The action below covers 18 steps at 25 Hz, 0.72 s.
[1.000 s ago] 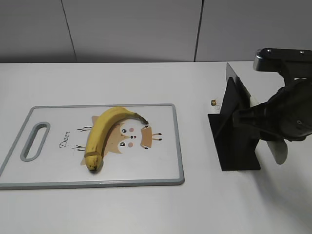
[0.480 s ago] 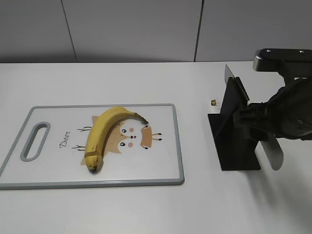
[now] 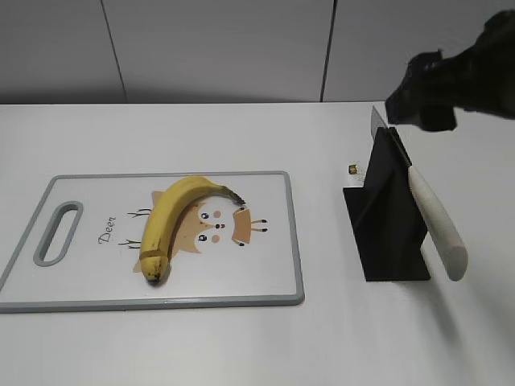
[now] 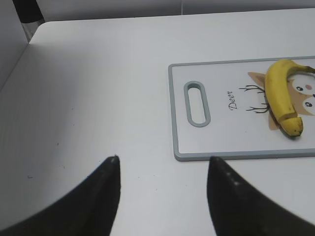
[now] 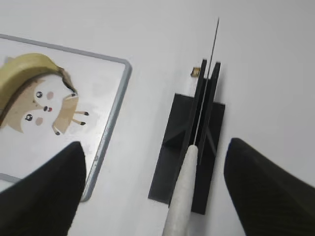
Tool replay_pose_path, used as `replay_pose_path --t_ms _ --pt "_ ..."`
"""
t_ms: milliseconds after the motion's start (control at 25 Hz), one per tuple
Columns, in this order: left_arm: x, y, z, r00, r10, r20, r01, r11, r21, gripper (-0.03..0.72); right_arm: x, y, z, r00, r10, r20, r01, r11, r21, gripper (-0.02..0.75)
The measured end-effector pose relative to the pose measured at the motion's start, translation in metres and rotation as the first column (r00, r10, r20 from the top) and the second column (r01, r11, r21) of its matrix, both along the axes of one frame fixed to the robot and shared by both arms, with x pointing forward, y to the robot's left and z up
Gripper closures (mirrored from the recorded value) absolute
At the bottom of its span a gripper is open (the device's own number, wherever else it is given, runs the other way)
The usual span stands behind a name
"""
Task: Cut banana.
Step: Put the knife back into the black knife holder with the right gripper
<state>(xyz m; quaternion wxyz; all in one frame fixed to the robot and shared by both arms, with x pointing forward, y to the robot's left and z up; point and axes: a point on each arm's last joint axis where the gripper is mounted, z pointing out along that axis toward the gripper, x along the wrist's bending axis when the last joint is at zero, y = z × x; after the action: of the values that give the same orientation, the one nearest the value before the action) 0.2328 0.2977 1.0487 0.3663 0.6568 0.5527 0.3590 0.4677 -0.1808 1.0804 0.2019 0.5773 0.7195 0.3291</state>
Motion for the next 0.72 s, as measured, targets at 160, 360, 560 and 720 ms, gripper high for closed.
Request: replay_pose_path --t_ms 160,360,560,720 --pt "0.000 0.000 0.000 1.000 0.000 0.000 0.000 1.000 0.000 0.137 -0.024 -0.009 0.030 0.990 0.123 0.074 -0.121 0.992 -0.033 0.072" --pt "0.000 0.000 0.000 1.000 0.000 0.000 0.000 1.000 0.000 0.137 -0.059 -0.022 0.040 0.973 0.228 0.047 -0.225 0.972 -0.062 0.076" --pt "0.000 0.000 0.000 1.000 0.000 0.000 0.000 1.000 0.000 0.137 -0.097 -0.042 0.024 0.970 0.241 0.035 -0.239 0.969 -0.063 0.083" --pt "0.000 0.000 0.000 1.000 0.000 0.000 0.000 1.000 0.000 0.137 -0.127 -0.059 0.007 0.968 0.242 0.059 -0.239 0.969 -0.058 0.087"
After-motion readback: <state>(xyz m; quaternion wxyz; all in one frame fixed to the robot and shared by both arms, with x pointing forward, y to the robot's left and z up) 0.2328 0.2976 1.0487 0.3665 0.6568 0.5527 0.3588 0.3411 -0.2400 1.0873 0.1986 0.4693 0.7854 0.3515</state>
